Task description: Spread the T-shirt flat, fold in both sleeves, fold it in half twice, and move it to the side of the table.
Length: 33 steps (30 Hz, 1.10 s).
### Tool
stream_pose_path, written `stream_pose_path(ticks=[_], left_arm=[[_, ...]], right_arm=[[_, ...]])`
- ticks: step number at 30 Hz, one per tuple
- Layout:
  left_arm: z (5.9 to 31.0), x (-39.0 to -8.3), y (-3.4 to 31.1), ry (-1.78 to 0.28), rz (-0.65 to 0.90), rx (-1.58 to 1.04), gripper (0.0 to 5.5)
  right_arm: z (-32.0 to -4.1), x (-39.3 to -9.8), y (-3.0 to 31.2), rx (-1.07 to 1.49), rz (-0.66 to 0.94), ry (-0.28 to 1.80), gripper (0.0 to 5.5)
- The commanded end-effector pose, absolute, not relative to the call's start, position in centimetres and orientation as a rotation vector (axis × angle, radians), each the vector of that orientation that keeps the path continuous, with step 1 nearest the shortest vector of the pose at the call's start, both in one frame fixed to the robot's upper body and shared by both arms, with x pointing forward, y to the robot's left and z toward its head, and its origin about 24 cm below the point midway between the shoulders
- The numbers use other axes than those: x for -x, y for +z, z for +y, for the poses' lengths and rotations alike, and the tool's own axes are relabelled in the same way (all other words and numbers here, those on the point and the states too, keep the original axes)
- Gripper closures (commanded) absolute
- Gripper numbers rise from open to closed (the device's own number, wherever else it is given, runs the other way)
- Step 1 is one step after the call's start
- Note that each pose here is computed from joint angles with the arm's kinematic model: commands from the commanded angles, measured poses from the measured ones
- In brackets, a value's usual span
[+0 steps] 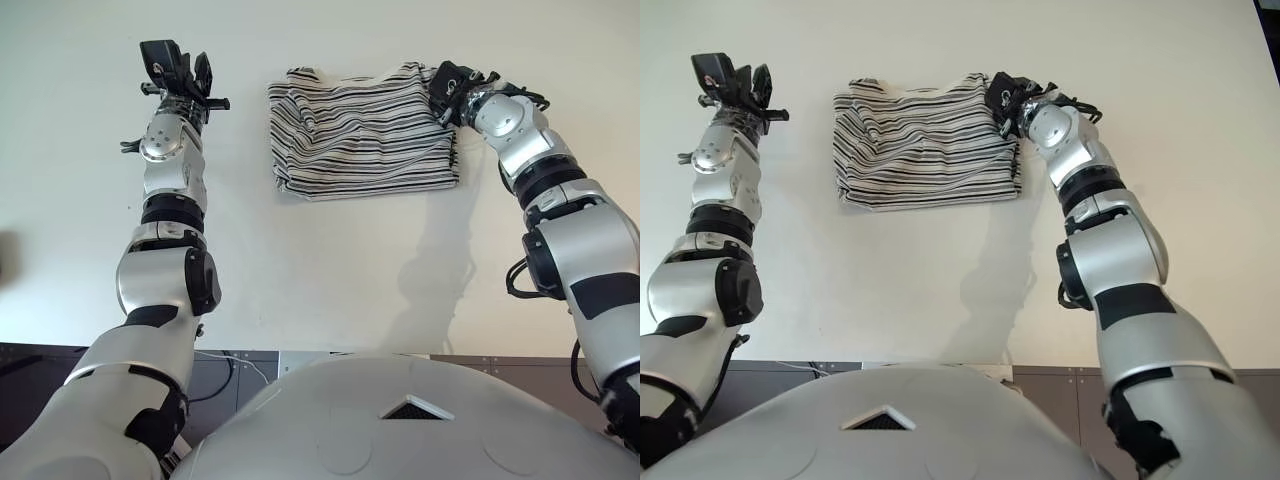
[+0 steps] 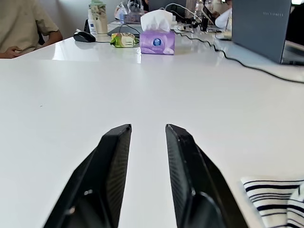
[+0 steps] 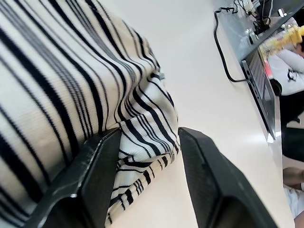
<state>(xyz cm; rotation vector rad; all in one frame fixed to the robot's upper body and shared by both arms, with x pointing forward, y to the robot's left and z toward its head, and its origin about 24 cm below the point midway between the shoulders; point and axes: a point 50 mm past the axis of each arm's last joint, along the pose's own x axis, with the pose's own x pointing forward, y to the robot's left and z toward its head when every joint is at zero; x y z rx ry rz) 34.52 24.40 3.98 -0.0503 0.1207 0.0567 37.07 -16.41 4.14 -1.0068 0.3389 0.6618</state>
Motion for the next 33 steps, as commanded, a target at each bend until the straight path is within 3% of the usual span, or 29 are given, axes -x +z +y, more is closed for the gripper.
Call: stream_pose_path(ticks=[1, 4, 8, 11, 15, 18, 22, 26, 30, 33], left_arm=[[24.3, -32.9, 3.3, 0.082, 0.121, 0.035, 4.18], [24.3, -31.3, 3.1, 0.091, 0.115, 0.011, 4.18], [23.7, -28.8, 2.9, 0.077, 0.119, -0.006, 4.18], [22.9, -27.7, 3.3, 0.008, 0.136, -0.055, 4.18], [22.3, -26.6, 4.1, -0.062, 0.161, -0.092, 4.18], [22.2, -24.7, 4.2, -0.073, 0.198, -0.096, 4.18], [21.2, -22.3, 4.3, -0.134, 0.234, -0.104, 4.18], [19.9, -19.9, 5.0, -0.374, 0.252, -0.258, 4.18], [22.5, -16.7, 5.2, -0.687, 0.306, -0.801, 4.18], [24.1, -14.5, 5.4, -0.932, 0.4, -0.93, 3.71]], right_arm=[[-22.8, -30.7, 0.1, 1.131, 0.574, 1.081, 3.27], [-24.2, -24.4, 1.8, 1.109, 0.538, 1.474, 3.27], [-18.3, -18.4, 7.2, 0.818, 0.318, 1.696, 3.27], [-14.5, -18.0, 5.8, 0.651, 0.299, 1.674, 3.27], [-11.6, -18.1, 4.0, 0.433, 0.36, 1.533, 3.27], [-10.4, -19.1, 6.8, 0.289, 0.284, 1.414, 3.27], [-11.5, -20.6, 12.2, 0.134, 0.174, 1.273, 3.27], [-12.8, -20.1, 9.5, 0.368, 0.261, 1.224, 3.27], [-18.1, -18.6, 6.1, 0.97, 0.192, 1.167, 3.27], [-20.7, -17.4, 4.7, 1.219, 0.194, 1.28, 2.92]])
